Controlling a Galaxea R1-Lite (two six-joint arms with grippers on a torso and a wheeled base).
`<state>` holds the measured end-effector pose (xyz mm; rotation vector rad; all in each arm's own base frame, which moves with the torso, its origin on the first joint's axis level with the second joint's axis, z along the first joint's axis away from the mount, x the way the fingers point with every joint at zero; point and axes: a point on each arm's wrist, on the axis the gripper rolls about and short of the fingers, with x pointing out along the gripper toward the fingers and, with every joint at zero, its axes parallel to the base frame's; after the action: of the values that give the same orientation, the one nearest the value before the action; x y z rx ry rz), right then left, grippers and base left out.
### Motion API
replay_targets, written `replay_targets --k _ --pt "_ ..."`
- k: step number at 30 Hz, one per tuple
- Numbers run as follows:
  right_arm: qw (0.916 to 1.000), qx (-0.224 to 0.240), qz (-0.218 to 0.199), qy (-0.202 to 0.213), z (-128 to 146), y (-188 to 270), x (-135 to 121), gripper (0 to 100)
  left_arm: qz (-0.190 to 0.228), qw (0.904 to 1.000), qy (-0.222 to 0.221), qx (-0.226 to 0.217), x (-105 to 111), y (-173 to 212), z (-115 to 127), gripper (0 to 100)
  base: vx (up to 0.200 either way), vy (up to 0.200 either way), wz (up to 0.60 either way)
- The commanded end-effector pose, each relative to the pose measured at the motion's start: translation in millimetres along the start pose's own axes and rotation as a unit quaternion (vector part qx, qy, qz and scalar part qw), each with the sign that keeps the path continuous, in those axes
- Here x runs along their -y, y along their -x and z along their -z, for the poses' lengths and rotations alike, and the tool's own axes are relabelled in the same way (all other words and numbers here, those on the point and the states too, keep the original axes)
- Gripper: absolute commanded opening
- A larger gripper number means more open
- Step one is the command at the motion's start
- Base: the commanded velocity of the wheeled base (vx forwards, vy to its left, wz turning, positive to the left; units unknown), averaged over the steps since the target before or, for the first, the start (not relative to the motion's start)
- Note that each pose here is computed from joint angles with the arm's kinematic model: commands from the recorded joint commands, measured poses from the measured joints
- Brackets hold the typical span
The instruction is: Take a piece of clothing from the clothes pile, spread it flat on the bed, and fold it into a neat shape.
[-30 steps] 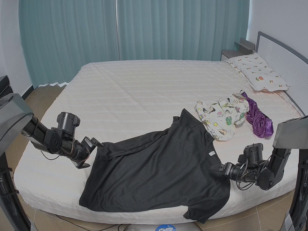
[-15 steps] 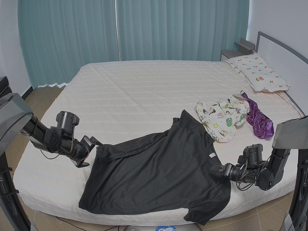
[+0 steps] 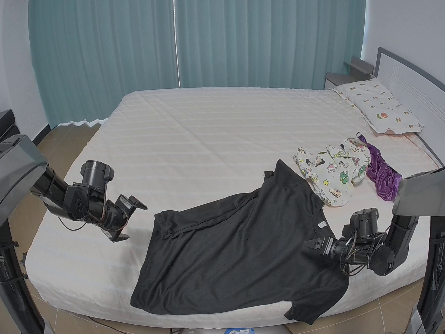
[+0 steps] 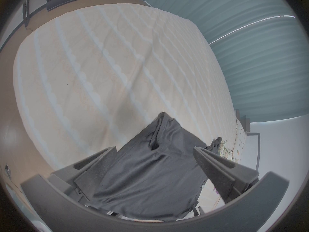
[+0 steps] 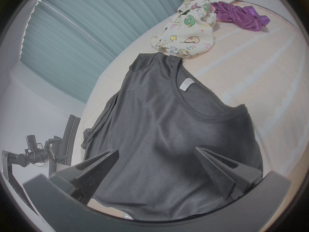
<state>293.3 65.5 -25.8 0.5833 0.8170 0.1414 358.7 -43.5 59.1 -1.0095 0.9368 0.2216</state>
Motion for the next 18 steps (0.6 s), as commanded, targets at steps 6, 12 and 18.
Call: replay_targets --k 6,12,18 --pt "1.0 -0.006 0.0 0.001 3.2 -2.2 -0.7 100 0.004 0.9978 -0.045 0.048 41.2 -50.9 27.3 100 0.0 0.0 0.0" --pt "1.0 -0.008 0.002 0.002 4.8 -3.4 -0.4 100 -0.02 0.9961 -0.07 0.051 47.5 -90.9 33.5 100 0.0 0.0 0.0" --pt "1.0 -0.008 0.003 0.002 4.9 -3.7 -0.2 100 -0.055 0.9935 -0.082 0.057 37.0 -104.2 36.4 100 0.0 0.0 0.0"
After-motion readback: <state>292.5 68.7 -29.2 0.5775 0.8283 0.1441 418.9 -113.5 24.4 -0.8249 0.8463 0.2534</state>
